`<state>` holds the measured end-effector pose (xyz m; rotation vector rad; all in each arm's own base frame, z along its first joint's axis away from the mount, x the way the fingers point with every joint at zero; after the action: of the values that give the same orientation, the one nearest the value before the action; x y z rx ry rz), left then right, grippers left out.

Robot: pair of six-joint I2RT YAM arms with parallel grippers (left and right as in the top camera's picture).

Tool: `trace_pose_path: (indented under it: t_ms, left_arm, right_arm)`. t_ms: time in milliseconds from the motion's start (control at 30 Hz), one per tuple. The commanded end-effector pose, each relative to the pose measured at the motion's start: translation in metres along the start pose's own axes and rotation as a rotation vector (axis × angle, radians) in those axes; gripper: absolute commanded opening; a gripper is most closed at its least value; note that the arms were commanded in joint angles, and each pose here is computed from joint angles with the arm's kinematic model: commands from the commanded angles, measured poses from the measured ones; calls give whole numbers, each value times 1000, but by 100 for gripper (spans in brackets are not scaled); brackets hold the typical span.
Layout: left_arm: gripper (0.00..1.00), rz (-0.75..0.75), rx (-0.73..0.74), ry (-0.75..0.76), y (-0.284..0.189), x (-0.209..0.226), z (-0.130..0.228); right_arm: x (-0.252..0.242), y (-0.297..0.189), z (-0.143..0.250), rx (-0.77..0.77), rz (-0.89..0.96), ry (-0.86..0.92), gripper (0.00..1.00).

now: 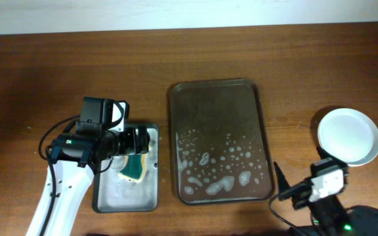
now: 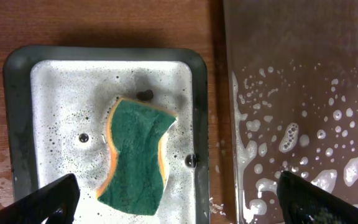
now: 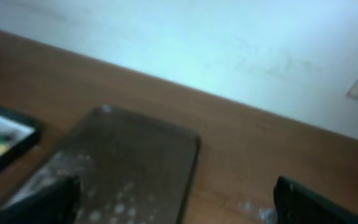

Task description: Clean dirty plates on tray and stack at the side

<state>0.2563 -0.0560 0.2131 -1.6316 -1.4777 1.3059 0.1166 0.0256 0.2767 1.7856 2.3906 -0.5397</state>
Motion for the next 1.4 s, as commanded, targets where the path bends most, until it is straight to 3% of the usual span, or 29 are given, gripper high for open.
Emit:
trace_pose_path:
  t_ms: [0,267,467,833,900,1000,1100,1267,1367]
  left_arm:
    - [100,17,-25,6,-7,-3,-5]
    - [100,17,-26,6,-7,-3,-5]
    - [100,17,-25,6,-7,-3,-5]
    - [100,19,-40,8,-11,-3,-5]
    - [100,-48,-181,31,-36,2,-8]
    - [100,28,-505,90,-79,-1,-5]
    - [100,87,-818,126,-104,12,19]
    - [100,135,-1114,128,-97,32,54]
    - [100,163,-1212,138,-83,39,66]
  right_arm:
    - [1,20,27,-92,73,-34,99]
    - [9,75,86,-202,120,-60,99]
    - [12,78,99,-128,104,-45,99]
    - [12,78,99,-128,104,-45,99]
    - [12,78,99,-127,104,-45,99]
    - [12,78,99,-128,104,-45,99]
    - [12,78,99,-128,104,-45,99]
    - [12,78,99,-128,104,-45,99]
    - [12,78,99,-128,104,-45,99]
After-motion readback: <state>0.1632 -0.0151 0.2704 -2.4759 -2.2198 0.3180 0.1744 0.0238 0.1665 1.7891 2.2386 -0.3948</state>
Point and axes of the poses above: each gripper's point midway between its finger pads, its own y axis out along the fingers, its own x axis along the line the jaws close on, z = x × y, the point moved 7 cm from there along -y, back along the fingers, and after that the axes turned 8 degrees about -y, right-handed, at the moved point
